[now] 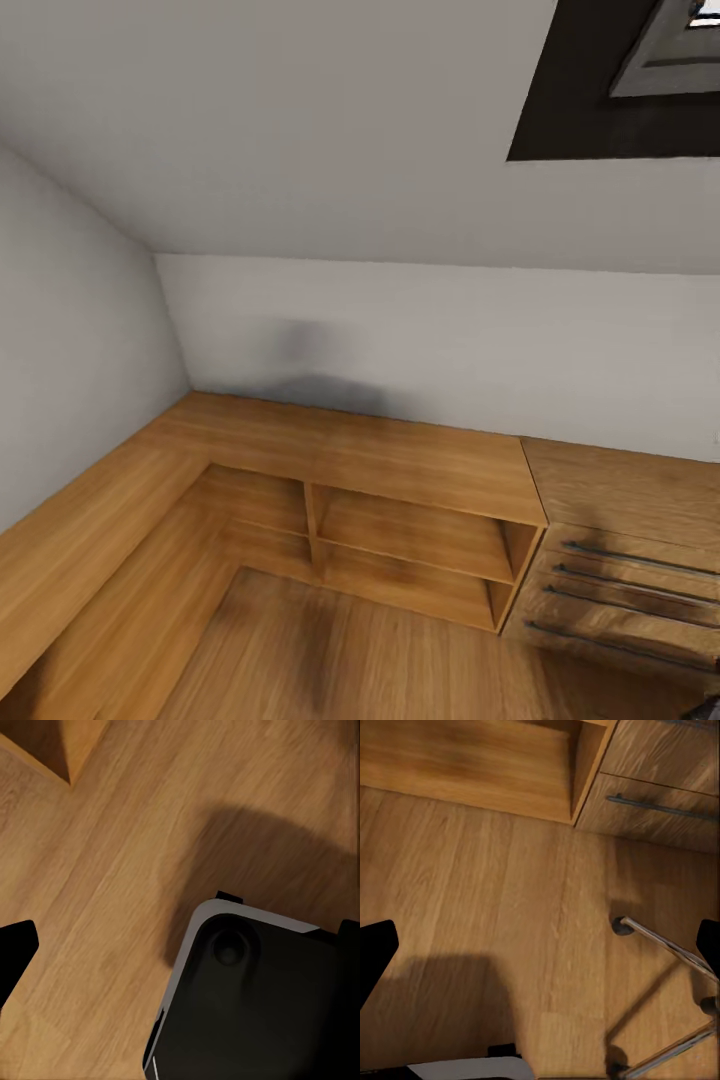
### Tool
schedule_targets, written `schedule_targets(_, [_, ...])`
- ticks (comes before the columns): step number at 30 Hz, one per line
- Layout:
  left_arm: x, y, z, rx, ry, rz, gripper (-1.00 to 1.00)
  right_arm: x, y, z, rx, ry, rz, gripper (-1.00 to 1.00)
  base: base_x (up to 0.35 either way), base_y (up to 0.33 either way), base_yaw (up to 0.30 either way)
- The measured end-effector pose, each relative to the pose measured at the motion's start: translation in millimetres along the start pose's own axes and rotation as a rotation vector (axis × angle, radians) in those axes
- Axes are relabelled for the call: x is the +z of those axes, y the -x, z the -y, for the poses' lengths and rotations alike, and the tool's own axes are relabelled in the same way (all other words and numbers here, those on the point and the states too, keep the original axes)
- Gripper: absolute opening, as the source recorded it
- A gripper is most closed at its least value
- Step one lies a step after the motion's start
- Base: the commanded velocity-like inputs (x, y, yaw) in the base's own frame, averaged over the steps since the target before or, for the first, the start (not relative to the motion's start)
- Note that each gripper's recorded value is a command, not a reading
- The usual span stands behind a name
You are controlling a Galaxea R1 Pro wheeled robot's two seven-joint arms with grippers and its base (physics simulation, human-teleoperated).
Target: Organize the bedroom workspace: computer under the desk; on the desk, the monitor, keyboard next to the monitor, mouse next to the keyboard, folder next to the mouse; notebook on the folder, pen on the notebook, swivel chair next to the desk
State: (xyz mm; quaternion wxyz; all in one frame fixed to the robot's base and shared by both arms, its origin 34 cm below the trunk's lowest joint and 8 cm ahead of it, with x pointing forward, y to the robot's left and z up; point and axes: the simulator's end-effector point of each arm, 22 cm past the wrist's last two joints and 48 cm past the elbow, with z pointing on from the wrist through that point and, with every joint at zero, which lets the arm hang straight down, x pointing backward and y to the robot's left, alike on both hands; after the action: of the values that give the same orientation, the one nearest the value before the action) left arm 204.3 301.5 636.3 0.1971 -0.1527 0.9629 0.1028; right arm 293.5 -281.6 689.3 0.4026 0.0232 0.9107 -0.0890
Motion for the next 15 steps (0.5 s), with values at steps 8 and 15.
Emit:
schedule_targets(8, [0.0,0.0,0.0,0.0,0.0,0.0,1.0,0.0,0.1,-0.2,0.0,0.001,0.001,1.0,0.0,0.0,-0.251])
schedule_targets(15, [0.0,0.0,0.0,0.0,0.0,0.0,1.0,-0.1,-0.1,-1.0,-0.001,0.002,-0.001,1.0,0.0,0.0,-0.251])
